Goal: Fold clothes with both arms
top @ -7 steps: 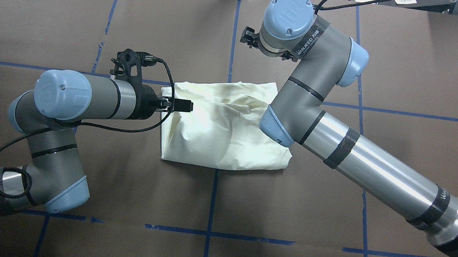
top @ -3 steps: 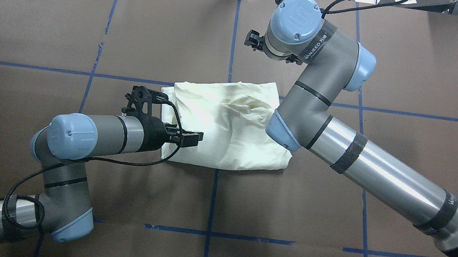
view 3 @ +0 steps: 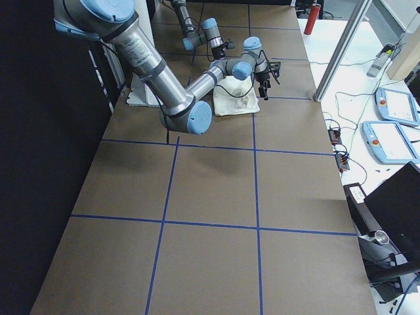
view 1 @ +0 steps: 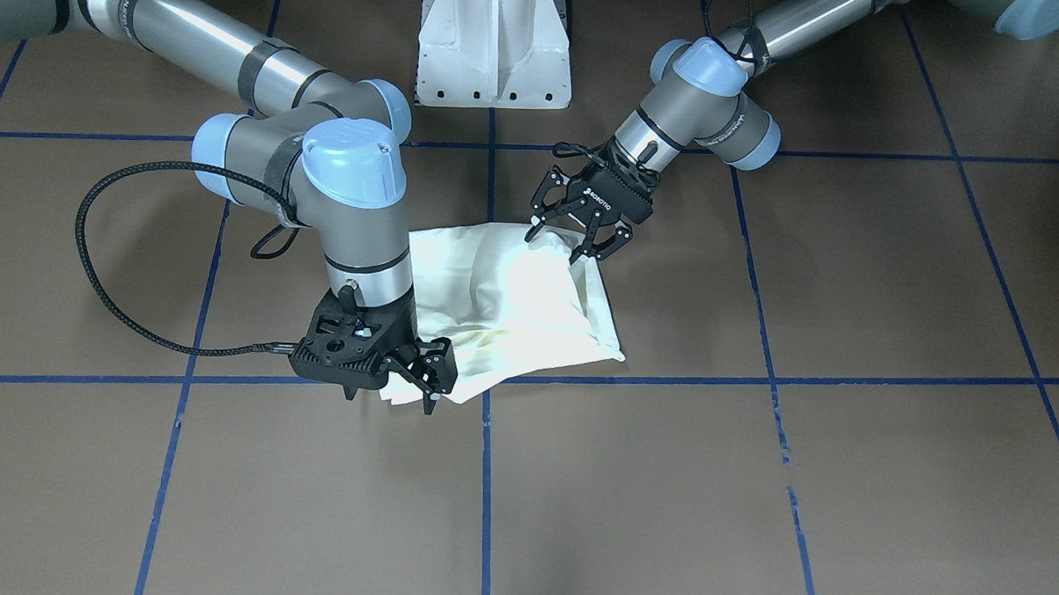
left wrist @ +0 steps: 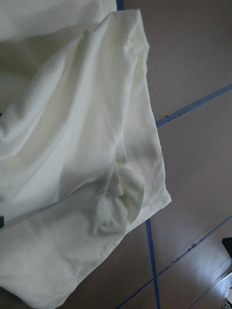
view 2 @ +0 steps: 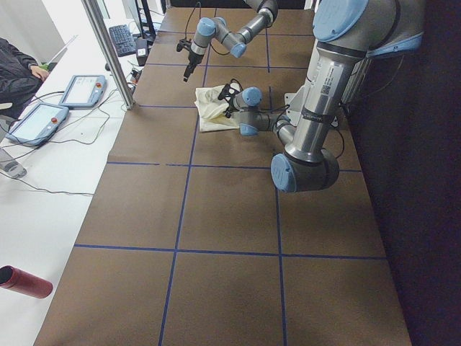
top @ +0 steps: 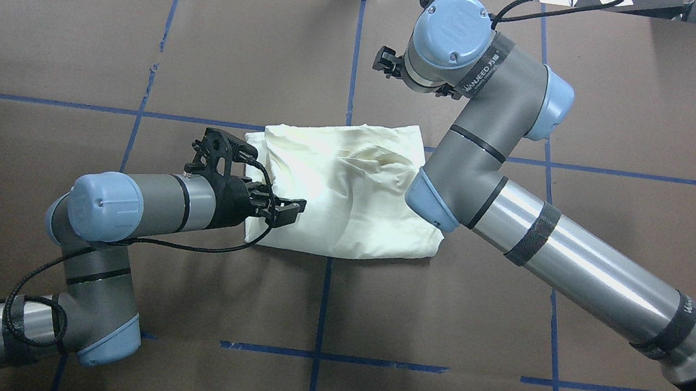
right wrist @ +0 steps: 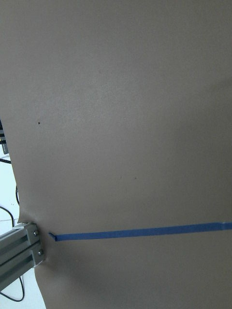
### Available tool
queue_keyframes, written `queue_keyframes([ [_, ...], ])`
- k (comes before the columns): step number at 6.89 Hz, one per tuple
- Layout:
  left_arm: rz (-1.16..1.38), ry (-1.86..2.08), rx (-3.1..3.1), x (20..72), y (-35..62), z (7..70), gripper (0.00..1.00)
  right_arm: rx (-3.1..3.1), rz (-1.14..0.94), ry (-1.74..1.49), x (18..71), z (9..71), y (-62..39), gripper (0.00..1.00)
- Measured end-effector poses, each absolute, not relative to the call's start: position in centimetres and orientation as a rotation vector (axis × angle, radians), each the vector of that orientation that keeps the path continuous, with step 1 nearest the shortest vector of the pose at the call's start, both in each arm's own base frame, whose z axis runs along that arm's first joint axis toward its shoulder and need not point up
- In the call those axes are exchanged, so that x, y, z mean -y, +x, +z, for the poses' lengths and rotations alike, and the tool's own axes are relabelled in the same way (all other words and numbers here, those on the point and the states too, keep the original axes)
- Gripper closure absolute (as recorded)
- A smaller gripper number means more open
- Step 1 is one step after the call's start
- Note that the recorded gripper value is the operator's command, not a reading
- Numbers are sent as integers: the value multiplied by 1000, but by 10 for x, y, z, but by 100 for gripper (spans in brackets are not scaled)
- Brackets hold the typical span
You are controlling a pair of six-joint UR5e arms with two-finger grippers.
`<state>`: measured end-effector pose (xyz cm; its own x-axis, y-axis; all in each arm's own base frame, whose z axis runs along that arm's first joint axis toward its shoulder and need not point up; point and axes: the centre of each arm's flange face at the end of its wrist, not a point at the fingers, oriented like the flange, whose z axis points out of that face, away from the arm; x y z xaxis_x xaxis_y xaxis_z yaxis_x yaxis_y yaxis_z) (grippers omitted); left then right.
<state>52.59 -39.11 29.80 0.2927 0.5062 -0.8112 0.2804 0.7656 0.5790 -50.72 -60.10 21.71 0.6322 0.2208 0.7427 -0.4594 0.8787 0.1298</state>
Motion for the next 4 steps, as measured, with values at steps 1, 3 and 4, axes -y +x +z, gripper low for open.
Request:
queue_keyframes([
  [1, 198, 756, -1285, 393, 524, 299, 40, 796, 397, 322, 601, 218, -507, 0],
  [3, 236, 741, -1278, 388, 521, 314, 41, 794, 398, 322, 601, 220, -507, 0],
  [4, 245, 733, -1278, 384, 518, 325, 45, 793, 398, 322, 601, 220, -507, 0],
])
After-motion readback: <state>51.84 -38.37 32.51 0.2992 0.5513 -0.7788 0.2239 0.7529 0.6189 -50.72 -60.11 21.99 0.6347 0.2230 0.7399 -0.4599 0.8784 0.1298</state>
